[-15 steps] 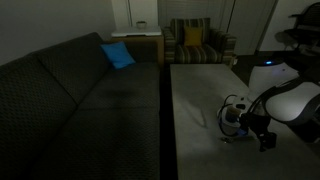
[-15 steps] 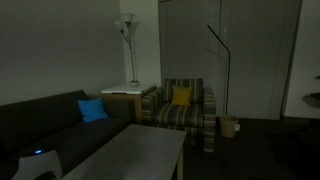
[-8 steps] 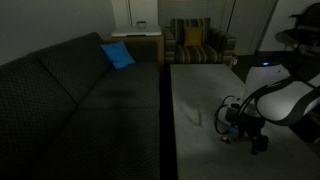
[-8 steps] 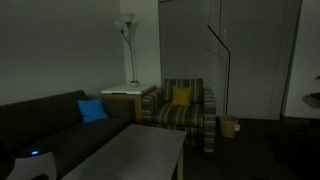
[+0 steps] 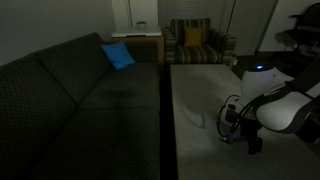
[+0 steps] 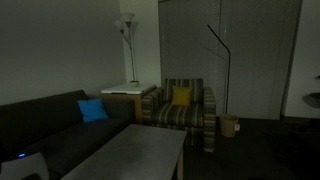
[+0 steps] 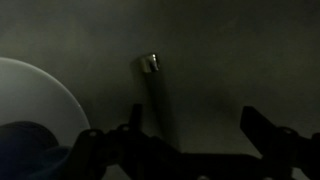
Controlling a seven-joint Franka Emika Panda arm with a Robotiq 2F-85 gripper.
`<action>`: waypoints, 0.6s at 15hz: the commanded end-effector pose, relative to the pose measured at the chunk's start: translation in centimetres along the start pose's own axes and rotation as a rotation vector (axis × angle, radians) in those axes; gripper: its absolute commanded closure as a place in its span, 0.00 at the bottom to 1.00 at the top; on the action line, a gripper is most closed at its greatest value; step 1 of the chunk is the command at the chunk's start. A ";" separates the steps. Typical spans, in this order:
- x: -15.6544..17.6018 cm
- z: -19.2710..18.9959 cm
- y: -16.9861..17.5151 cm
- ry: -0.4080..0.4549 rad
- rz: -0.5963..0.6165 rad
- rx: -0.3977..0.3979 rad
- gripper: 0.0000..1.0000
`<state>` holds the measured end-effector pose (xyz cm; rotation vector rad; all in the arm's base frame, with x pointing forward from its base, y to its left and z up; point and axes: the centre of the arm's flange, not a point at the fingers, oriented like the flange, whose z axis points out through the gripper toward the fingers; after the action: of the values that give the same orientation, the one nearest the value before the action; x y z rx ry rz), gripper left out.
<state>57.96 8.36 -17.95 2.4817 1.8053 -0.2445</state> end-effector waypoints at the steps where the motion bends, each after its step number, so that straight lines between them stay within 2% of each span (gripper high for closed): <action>1: 0.1 4.4 2.7 -0.051 0.122 -0.094 0.00; 3: -0.8 4.3 3.7 -0.071 0.181 -0.135 0.00; 4: -1.1 4.3 4.1 -0.081 0.199 -0.144 0.03; 5: -1.4 4.3 4.4 -0.078 0.205 -0.140 0.24; 6: -1.5 4.3 4.6 -0.073 0.206 -0.132 0.28; 8: -1.5 4.4 4.7 -0.050 0.190 -0.108 0.28; 9: -1.4 4.4 4.7 -0.040 0.171 -0.091 0.23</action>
<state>59.04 5.01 -17.40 2.5114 1.4896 -0.2040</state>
